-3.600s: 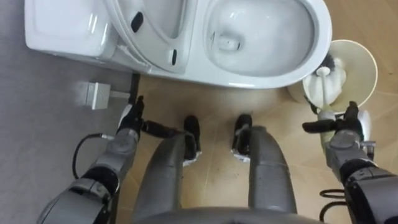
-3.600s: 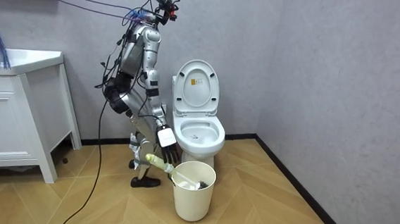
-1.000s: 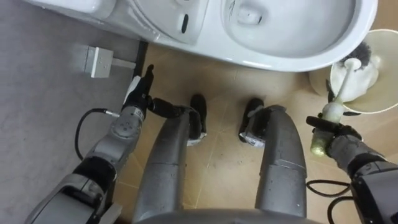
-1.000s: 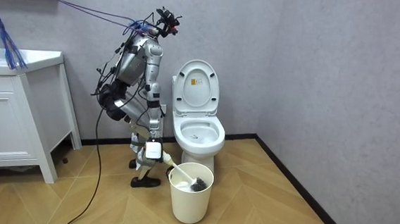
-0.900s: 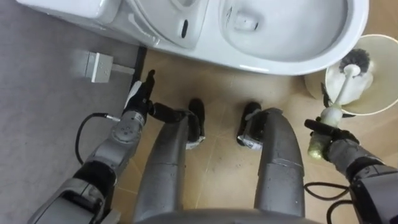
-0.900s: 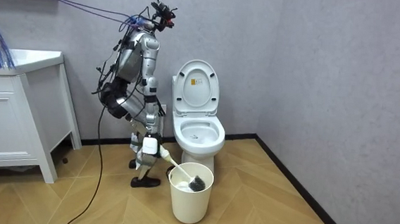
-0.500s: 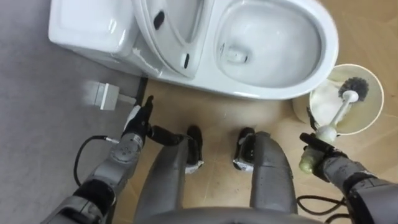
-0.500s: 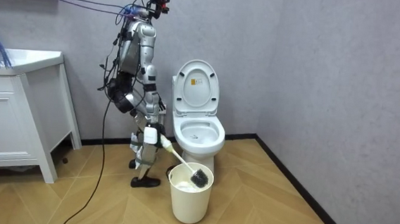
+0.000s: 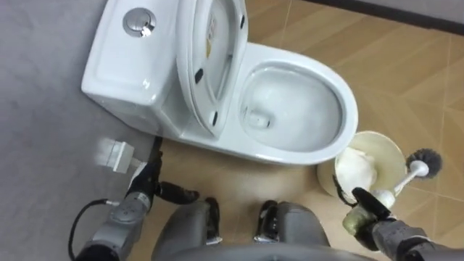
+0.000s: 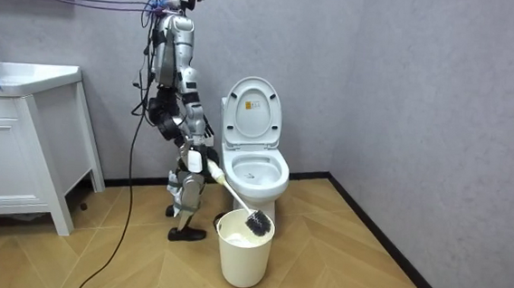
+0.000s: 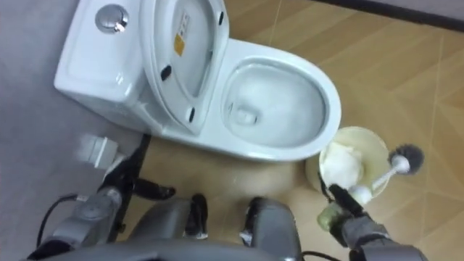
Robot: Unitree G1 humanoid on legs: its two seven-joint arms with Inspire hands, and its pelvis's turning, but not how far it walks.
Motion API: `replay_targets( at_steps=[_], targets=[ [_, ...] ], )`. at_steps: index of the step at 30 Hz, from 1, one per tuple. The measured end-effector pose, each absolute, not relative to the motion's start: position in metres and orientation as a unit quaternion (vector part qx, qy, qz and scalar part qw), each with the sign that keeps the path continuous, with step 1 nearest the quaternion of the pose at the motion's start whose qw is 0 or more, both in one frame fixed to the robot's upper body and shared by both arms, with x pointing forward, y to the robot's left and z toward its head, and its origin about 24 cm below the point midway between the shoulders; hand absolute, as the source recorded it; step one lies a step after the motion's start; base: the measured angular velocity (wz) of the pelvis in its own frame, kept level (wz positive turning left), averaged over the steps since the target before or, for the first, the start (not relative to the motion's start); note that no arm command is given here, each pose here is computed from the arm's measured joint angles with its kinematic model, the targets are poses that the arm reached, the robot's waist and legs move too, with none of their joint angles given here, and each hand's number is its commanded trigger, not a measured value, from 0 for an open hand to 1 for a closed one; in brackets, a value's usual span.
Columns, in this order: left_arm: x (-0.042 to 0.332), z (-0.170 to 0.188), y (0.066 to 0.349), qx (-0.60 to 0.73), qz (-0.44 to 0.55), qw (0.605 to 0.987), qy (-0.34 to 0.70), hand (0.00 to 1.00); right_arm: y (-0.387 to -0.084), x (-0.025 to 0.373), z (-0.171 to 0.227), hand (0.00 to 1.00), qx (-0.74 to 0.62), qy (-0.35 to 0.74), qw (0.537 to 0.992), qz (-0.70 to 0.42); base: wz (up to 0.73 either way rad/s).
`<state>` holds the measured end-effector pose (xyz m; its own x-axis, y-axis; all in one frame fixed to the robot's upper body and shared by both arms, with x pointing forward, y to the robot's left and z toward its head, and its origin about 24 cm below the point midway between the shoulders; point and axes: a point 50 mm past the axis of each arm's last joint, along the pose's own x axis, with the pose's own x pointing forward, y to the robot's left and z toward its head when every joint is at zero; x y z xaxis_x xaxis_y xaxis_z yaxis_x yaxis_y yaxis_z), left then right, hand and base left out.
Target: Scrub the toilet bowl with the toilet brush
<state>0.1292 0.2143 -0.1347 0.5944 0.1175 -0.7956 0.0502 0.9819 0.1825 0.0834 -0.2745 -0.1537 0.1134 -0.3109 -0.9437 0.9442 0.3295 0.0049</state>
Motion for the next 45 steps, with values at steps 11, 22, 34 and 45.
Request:
replay_targets(
  at_steps=[11,22,34,45],
  targets=[
    [0.107,-0.125,0.232,0.091,0.074,0.902,0.415,0.0,-0.283,0.084,-0.147,1.0,0.182,0.478,0.747,-0.425,-0.01],
    [0.109,-0.088,0.237,0.175,0.118,0.92,0.332,0.0,-0.269,0.102,-0.143,1.0,0.013,0.465,0.821,-0.33,0.09],
    [0.186,0.044,0.216,0.228,0.186,0.952,-0.089,0.0,-0.258,0.105,-0.144,1.0,-0.048,0.452,0.853,-0.255,0.05],
    [0.187,0.041,0.193,0.261,0.13,0.951,-0.107,0.0,-0.257,0.092,-0.148,1.0,-0.048,0.47,0.851,-0.23,-0.11]
  ],
)
